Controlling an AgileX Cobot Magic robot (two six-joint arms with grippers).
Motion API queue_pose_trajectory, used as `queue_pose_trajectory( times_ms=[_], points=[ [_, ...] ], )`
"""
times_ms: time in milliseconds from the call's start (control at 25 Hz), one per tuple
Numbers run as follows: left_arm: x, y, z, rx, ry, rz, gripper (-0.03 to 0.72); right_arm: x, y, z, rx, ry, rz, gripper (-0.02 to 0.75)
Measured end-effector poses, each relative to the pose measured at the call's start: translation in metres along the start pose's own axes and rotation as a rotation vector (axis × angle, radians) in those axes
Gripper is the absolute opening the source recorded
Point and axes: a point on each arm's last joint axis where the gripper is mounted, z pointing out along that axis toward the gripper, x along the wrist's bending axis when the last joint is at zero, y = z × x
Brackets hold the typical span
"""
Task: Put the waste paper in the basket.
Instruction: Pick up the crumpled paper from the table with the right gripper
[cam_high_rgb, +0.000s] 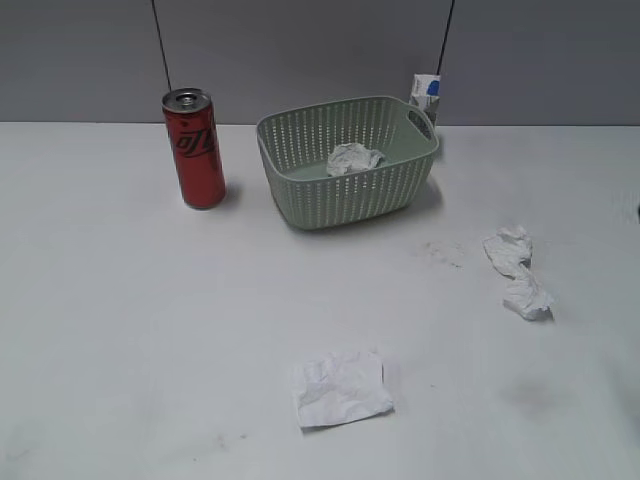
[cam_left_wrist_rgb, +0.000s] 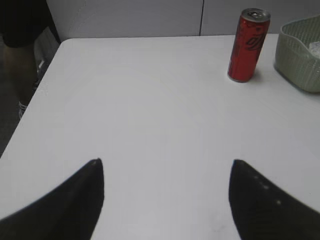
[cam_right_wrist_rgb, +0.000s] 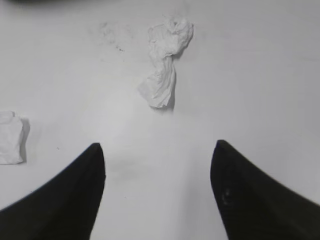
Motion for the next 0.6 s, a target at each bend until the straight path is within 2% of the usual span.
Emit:
queue_pose_trajectory(
  times_ms=[360,600],
  points=[
    [0.000,-0.008,0.002,0.014,0.000,-0.006,0.591,0.001,0.025,0.087,0.144,-0.006,-0.031,0.498],
    [0.000,-0.008,0.002,0.014,0.001,-0.006,0.591,0.007,0.014,0.151,0.232,-0.032,-0.157,0.498]
  ],
)
